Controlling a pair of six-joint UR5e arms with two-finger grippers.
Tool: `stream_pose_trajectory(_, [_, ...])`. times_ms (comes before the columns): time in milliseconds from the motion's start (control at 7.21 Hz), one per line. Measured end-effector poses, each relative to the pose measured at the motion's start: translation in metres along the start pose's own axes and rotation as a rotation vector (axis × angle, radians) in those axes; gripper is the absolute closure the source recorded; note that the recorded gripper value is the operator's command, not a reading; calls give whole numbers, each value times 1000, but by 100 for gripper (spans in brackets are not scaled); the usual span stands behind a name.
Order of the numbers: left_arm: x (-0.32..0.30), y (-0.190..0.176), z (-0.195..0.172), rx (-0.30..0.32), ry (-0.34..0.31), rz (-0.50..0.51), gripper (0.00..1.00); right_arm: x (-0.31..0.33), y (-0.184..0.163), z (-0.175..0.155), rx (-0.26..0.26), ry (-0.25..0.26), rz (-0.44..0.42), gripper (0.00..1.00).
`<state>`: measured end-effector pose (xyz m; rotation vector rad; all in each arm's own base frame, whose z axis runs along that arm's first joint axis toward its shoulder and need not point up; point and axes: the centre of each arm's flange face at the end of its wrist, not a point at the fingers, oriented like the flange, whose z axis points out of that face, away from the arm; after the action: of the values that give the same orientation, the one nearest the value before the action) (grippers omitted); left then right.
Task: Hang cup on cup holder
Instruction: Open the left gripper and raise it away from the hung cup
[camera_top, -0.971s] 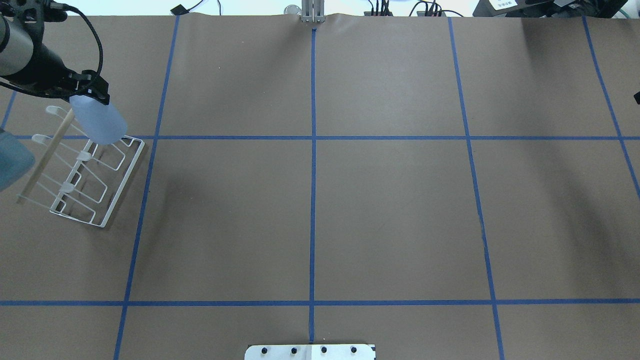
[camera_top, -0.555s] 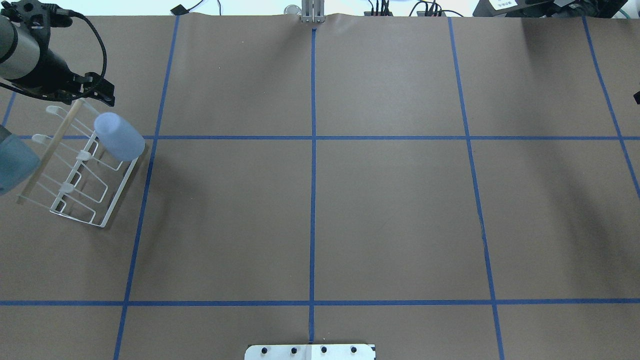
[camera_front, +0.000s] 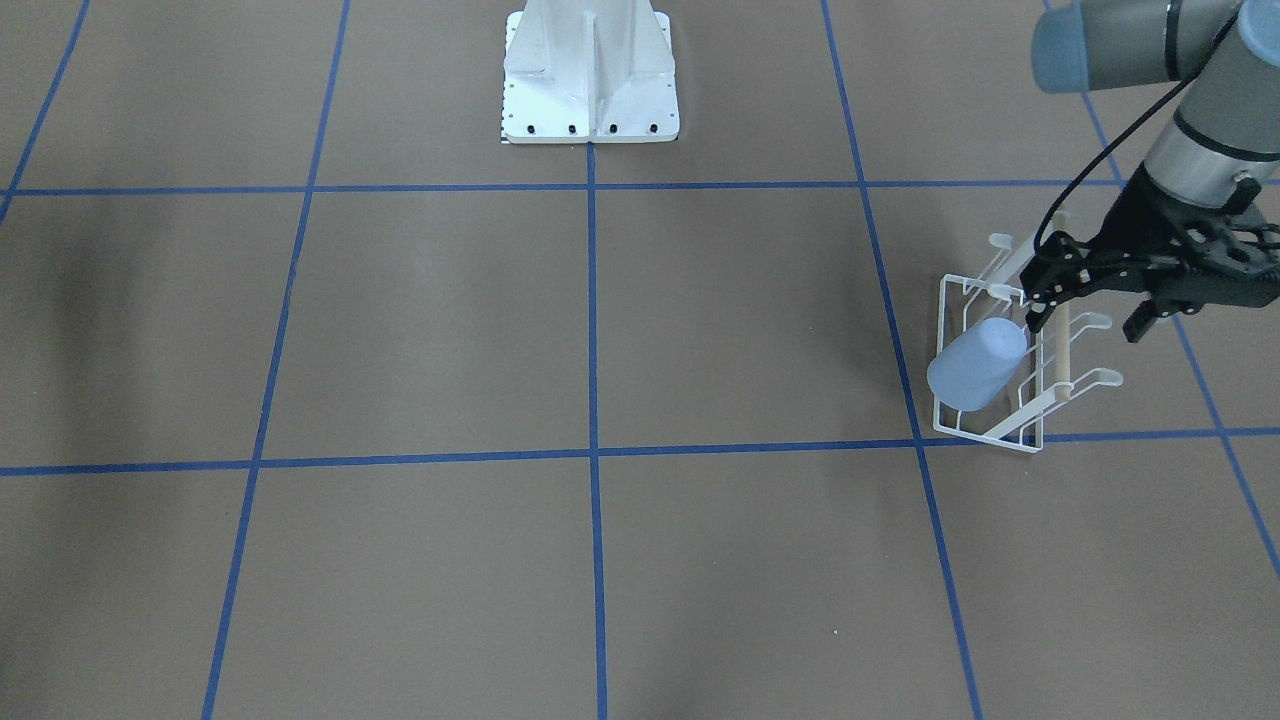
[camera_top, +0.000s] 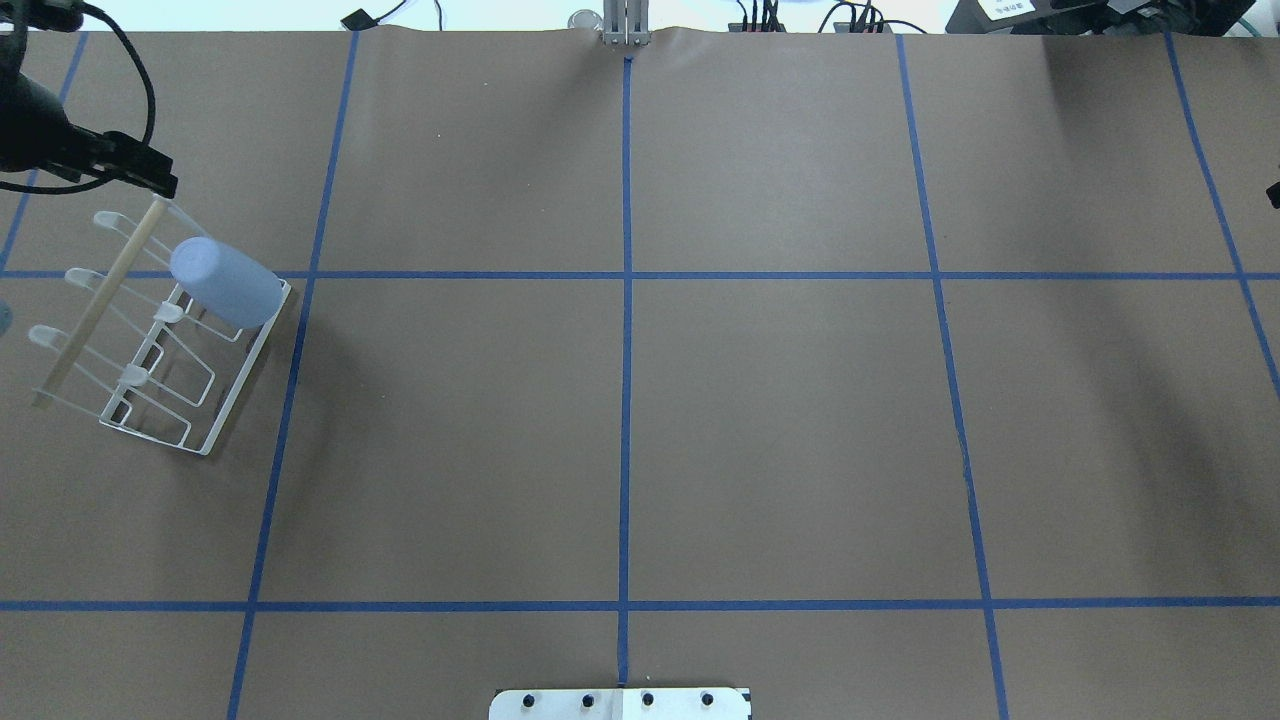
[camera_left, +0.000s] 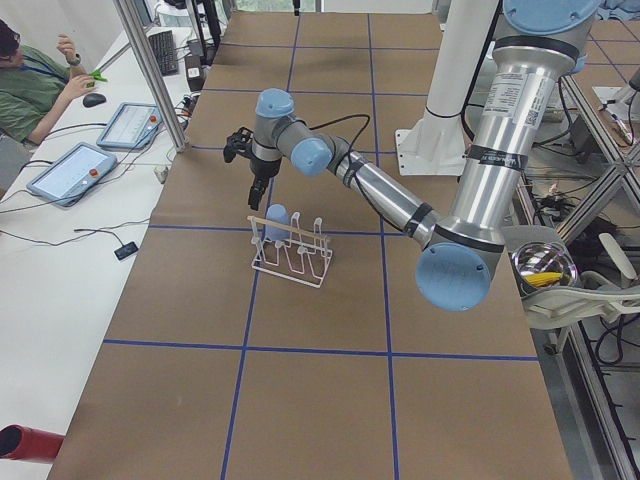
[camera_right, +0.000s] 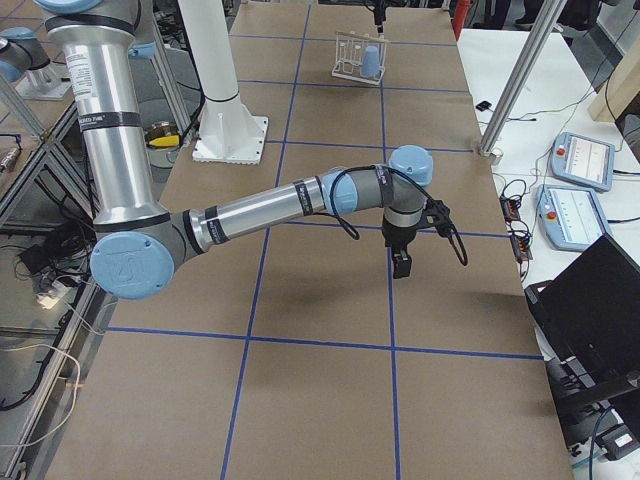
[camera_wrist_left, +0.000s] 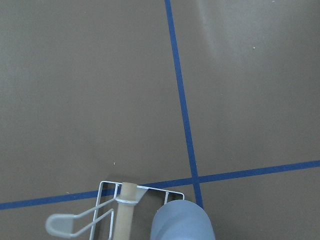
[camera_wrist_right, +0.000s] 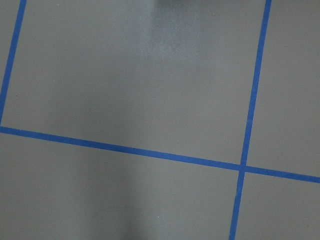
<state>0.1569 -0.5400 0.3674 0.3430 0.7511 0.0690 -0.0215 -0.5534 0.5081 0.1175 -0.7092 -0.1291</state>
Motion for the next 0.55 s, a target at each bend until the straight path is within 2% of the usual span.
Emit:
stream_pose_trajectory(139, [-32, 6, -5, -1, -28, 11, 2, 4, 6, 4, -6, 1, 4, 0])
stream_pose_trajectory(416, [-103, 34, -5, -46, -71, -47, 2, 18, 19, 10, -19, 5, 27, 0])
stream_pose_trajectory(555, [-141, 42, -6, -77, -47, -114, 2, 28, 27, 12, -24, 6, 44, 0])
